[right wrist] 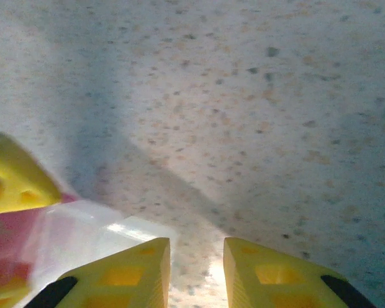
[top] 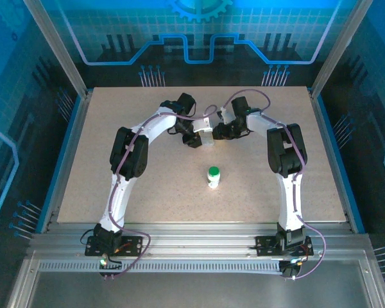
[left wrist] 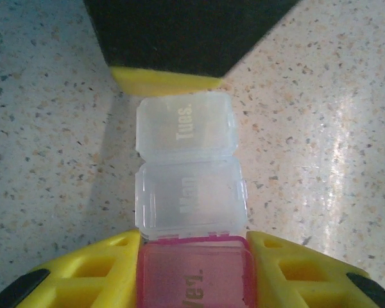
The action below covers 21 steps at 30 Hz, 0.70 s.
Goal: Sort the pills into containers
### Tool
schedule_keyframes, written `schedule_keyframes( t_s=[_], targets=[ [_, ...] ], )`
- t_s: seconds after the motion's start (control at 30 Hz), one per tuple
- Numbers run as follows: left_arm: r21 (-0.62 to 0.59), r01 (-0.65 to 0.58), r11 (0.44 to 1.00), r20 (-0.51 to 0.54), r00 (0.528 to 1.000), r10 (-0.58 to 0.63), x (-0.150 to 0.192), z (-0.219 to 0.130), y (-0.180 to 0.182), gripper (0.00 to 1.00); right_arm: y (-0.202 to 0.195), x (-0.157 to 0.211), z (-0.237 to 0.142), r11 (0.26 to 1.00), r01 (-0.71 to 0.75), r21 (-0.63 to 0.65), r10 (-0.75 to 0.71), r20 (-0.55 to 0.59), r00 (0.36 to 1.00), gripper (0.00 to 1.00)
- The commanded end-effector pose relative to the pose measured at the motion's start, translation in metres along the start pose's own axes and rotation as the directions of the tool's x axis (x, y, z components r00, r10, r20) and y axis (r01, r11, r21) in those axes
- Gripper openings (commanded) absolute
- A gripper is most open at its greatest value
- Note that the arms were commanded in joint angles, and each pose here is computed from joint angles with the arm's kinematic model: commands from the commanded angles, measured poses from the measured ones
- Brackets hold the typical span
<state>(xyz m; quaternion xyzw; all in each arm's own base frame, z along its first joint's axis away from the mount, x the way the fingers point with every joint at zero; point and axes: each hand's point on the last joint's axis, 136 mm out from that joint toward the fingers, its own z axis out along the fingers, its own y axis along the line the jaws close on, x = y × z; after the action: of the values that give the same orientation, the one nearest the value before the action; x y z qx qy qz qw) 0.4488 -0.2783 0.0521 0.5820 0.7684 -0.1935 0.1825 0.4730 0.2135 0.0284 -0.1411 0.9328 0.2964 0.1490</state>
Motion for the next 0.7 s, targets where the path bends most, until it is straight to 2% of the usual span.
schedule_keyframes(
  t_s=[0.0,0.1,0.23,0.33,0.4,0.5,0.6,0.67],
  targets=[
    [0.081,0.043,0.996,0.021,0.999,-0.045,-0.005,-0.001,-0.013,0.36,-0.02,0.016,0.004,0.998,-0.017,0.065,0.019,-0.041,0.999,0.28],
    [0.077,0.059,0.995,0.009,0.998,-0.06,-0.003,-0.001,-0.013,0.36,-0.014,0.015,0.004,0.999,-0.021,0.041,0.022,-0.037,0.999,0.29],
    [0.06,0.07,0.996,0.012,0.997,-0.071,-0.001,-0.002,-0.014,0.35,0.001,0.011,-0.001,0.998,-0.049,-0.035,0.048,-0.011,0.999,0.36],
    [0.04,0.056,0.998,0.017,0.998,-0.056,0.0,-0.002,-0.018,0.34,0.01,0.008,-0.009,0.992,-0.088,-0.09,0.09,0.02,0.996,0.46],
    [0.003,0.036,0.999,0.052,0.998,-0.036,-0.001,-0.005,-0.018,0.35,0.018,0.006,-0.016,0.98,-0.114,-0.16,0.123,0.046,0.991,0.49],
    [-0.09,0.019,0.996,0.112,0.994,-0.008,-0.006,-0.008,-0.012,0.33,0.032,0.007,-0.025,0.963,-0.129,-0.237,0.148,0.062,0.987,0.49],
    [-0.08,0.015,0.997,0.108,0.994,-0.007,-0.008,-0.008,-0.023,0.33,0.034,0.012,-0.031,0.966,-0.128,-0.226,0.147,0.07,0.987,0.47],
    [-0.075,0.015,0.997,0.082,0.997,-0.008,-0.005,-0.002,-0.029,0.34,0.036,0.015,-0.033,0.968,-0.122,-0.221,0.141,0.074,0.987,0.42]
  ],
)
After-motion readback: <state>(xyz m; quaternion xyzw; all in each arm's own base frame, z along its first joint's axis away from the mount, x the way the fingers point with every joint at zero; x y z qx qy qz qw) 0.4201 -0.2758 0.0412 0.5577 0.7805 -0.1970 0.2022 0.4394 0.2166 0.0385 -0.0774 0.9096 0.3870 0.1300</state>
